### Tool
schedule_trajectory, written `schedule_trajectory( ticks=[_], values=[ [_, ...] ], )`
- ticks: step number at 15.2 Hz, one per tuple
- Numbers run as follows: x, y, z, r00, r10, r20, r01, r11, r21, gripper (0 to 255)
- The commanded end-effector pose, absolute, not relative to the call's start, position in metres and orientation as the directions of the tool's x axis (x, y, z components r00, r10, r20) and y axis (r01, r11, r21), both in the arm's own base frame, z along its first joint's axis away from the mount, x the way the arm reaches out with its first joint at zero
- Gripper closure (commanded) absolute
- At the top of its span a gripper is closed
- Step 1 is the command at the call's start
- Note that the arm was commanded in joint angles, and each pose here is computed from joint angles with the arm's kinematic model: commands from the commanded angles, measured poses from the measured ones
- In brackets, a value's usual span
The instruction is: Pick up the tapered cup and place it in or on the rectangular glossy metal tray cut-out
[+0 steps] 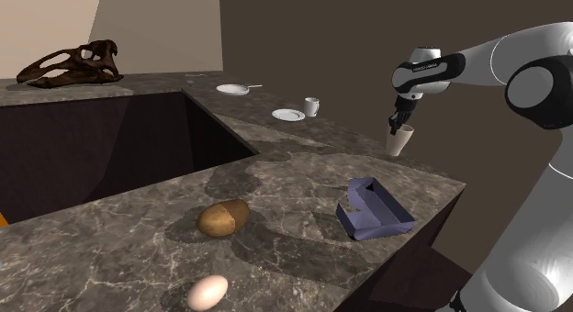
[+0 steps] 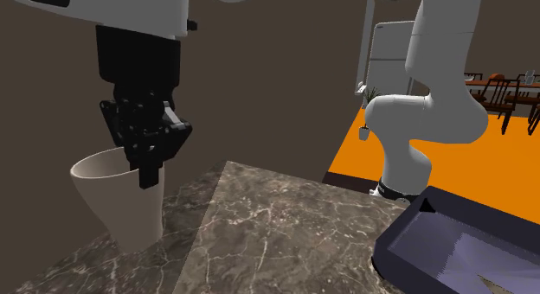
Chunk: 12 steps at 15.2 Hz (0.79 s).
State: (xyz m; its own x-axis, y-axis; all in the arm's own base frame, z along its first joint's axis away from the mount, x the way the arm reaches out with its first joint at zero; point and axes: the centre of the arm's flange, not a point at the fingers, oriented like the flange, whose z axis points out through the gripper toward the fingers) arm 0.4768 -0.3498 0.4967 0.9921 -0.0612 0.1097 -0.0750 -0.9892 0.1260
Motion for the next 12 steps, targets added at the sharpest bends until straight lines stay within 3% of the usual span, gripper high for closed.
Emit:
schedule_trajectory(
  ticks=[1, 12],
  values=[
    [0.477, -0.35, 0.506, 0.992, -0.061, 0.11, -0.075, -0.989, 0.126, 255],
    [0.477, -0.35, 0.564, 0.992, -0.061, 0.11, -0.075, -0.989, 0.126, 255]
  ],
)
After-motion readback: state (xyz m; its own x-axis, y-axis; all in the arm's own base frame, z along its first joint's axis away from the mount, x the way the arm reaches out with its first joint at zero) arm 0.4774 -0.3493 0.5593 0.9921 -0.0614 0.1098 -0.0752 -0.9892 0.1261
